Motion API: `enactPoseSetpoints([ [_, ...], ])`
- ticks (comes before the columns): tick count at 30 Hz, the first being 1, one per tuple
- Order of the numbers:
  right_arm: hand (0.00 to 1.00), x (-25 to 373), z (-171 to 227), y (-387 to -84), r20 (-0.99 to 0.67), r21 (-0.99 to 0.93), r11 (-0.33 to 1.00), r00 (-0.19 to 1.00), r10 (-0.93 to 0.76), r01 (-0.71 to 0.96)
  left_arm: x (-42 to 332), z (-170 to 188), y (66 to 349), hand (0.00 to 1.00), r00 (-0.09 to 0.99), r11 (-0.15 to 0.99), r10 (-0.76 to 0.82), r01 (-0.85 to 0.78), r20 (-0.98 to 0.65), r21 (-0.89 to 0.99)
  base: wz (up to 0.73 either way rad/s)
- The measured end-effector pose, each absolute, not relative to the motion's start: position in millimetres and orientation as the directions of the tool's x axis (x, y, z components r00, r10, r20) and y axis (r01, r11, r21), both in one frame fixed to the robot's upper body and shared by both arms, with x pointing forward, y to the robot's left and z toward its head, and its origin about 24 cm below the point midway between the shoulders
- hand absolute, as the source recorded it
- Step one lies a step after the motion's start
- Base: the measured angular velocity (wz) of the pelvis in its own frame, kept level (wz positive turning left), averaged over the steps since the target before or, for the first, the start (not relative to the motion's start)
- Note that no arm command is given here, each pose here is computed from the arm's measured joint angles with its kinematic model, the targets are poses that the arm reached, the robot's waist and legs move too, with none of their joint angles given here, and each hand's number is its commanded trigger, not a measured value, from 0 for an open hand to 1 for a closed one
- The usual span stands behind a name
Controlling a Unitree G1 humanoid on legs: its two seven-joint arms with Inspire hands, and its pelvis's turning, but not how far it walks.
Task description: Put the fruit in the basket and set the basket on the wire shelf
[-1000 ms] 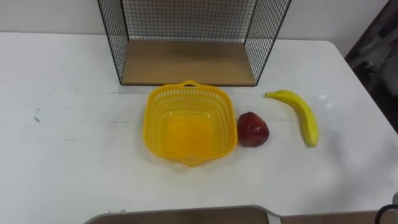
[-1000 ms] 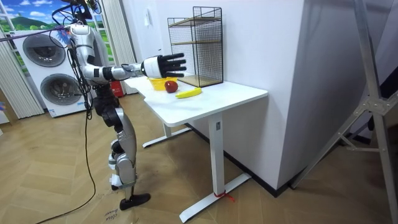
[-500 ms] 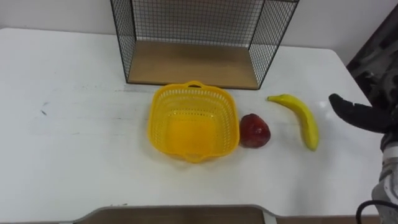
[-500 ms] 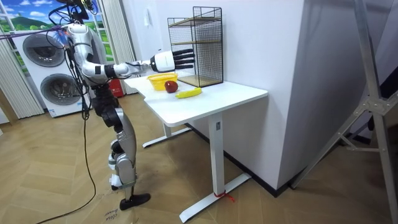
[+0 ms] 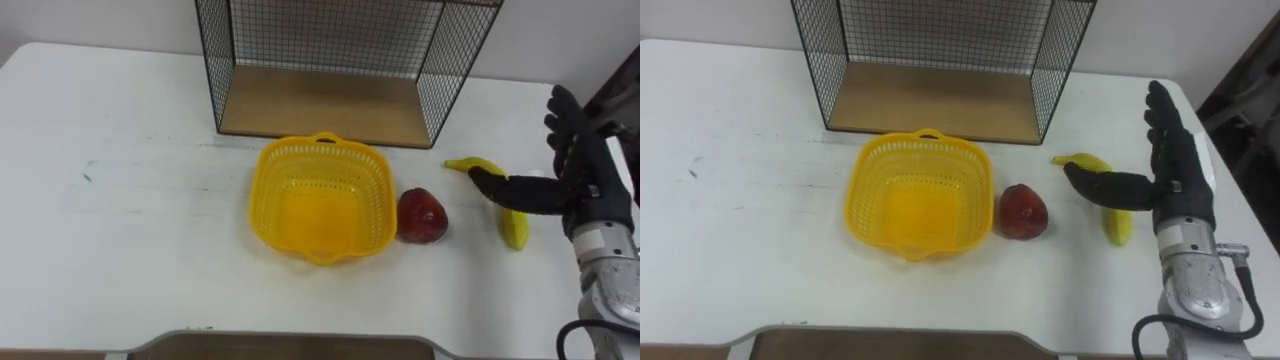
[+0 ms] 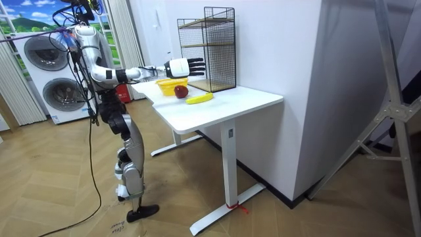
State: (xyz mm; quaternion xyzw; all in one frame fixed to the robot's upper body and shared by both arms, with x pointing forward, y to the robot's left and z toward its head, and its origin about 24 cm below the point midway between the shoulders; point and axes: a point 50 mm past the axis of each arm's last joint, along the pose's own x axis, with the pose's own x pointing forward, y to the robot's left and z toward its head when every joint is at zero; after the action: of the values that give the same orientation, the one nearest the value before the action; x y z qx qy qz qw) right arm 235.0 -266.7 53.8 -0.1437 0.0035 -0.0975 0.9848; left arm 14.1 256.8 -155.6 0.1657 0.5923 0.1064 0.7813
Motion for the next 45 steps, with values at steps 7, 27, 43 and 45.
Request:
enactPoseSetpoints([
  [7, 0.0, 236, 52, -262, -0.015, -0.34, 0.937, 0.996, -0.092, 0.081, 16, -156, 257, 0.0, 0.271, 0.923, 0.361, 0.032, -0.892, 0.383, 0.0],
  [27, 0.0, 237, 42, -244, -0.13, -0.474, 0.869, 0.987, 0.09, -0.142, 21, -158, 256, 0.0, 0.268, 0.924, 0.358, 0.035, -0.894, 0.381, 0.02],
  [43, 0.0, 236, 36, -233, -0.194, -0.482, 0.838, 0.963, 0.185, -0.258, 31, -157, 257, 0.0, 0.292, 0.924, 0.355, 0.033, -0.888, 0.381, 0.0],
  [45, 0.0, 235, 35, -233, -0.196, -0.481, 0.837, 0.963, 0.186, -0.259, 31, -157, 257, 0.0, 0.293, 0.923, 0.356, 0.034, -0.887, 0.382, 0.0],
])
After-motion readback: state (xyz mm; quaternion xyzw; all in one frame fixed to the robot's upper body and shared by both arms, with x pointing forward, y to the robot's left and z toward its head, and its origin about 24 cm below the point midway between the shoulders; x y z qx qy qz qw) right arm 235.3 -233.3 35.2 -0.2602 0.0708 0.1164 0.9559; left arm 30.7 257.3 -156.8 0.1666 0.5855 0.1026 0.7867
